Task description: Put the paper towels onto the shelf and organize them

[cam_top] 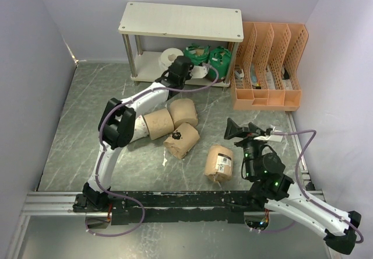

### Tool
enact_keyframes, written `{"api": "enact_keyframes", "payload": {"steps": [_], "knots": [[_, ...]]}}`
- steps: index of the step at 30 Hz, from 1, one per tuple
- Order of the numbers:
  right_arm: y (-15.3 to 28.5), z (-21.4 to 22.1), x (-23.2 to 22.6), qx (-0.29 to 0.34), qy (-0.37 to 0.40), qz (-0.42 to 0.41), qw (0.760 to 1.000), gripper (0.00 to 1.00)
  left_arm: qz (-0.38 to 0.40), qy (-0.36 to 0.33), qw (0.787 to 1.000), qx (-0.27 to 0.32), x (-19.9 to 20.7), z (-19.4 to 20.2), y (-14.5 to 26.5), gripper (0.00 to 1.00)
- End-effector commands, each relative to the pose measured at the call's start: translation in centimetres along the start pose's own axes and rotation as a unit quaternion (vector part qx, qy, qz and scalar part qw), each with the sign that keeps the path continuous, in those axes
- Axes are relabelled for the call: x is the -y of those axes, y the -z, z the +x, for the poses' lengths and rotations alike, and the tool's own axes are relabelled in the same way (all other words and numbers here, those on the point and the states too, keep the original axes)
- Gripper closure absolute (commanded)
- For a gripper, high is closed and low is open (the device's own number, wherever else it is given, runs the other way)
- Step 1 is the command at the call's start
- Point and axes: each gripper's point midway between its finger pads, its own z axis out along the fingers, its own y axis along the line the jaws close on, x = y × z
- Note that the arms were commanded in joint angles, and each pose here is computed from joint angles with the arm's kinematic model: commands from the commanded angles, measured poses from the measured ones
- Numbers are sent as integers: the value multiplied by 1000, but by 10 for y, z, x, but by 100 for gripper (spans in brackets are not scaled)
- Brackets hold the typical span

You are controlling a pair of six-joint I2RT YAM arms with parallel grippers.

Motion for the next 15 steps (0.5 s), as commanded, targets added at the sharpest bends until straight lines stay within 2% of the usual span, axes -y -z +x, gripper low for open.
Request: {"api": "enact_keyframes", "payload": {"steps": [1, 5, 8, 15], "knots": [[-3, -5, -3, 2, -4, 4, 1000, 0, 19, 89, 995, 51, -44, -46, 30, 93], [-3, -2, -5, -3, -3, 0, 1000, 0, 43, 130, 987, 82, -49, -60, 43, 93], [-3, -2, -9, -3, -3, -10, 1000, 0, 55, 140, 986, 68, -42, -58, 40, 93], [-6, 6, -12, -14, 21, -14, 1000, 0, 38, 82, 996, 26, -10, -30, 19, 93]]}}
